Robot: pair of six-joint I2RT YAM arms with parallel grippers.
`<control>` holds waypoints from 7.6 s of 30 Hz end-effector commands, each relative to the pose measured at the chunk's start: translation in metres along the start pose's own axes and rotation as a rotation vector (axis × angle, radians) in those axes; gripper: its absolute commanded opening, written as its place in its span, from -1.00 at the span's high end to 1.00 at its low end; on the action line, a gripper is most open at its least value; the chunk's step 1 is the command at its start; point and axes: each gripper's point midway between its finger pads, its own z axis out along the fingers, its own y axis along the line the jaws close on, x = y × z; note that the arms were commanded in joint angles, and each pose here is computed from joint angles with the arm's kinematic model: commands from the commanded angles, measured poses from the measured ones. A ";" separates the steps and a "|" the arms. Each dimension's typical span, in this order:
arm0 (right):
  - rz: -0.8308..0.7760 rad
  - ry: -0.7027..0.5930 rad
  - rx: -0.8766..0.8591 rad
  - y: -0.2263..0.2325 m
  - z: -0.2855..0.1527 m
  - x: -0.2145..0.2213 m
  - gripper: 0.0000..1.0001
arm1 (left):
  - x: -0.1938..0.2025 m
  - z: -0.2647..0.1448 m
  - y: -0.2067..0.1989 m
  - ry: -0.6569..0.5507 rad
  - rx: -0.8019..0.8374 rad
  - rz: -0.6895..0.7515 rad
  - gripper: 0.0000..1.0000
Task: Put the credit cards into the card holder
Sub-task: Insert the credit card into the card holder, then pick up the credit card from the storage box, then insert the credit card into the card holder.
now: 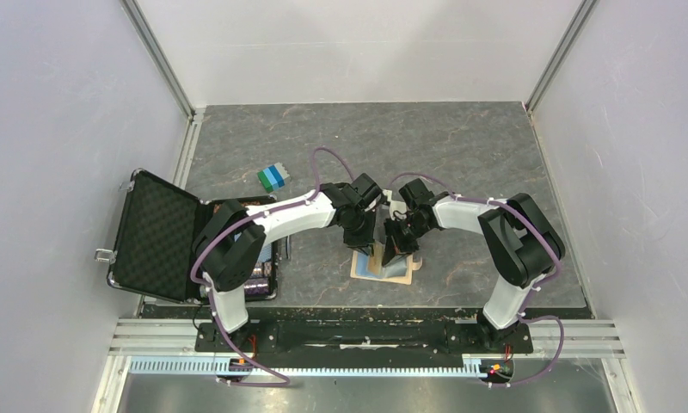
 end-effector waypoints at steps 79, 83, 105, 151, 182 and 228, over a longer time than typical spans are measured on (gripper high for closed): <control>-0.033 -0.254 -0.026 0.000 -0.053 -0.179 0.31 | -0.146 0.003 0.063 -0.131 -0.040 -0.130 0.00; -0.031 -0.249 -0.029 -0.001 -0.051 -0.179 0.31 | -0.145 0.007 0.061 -0.120 -0.041 -0.118 0.46; -0.033 -0.239 -0.022 -0.005 -0.048 -0.176 0.34 | -0.139 -0.002 0.059 -0.094 -0.160 -0.006 0.90; -0.038 -0.253 -0.026 -0.001 -0.053 -0.177 0.37 | -0.153 -0.015 0.014 -0.161 0.083 -0.067 0.86; -0.108 -0.319 0.082 0.003 -0.093 -0.109 0.17 | -0.102 -0.112 0.011 -0.463 0.473 -0.239 0.95; -0.016 -0.126 0.104 -0.051 -0.029 0.000 0.88 | -0.008 -0.008 0.019 -0.114 0.363 0.010 0.95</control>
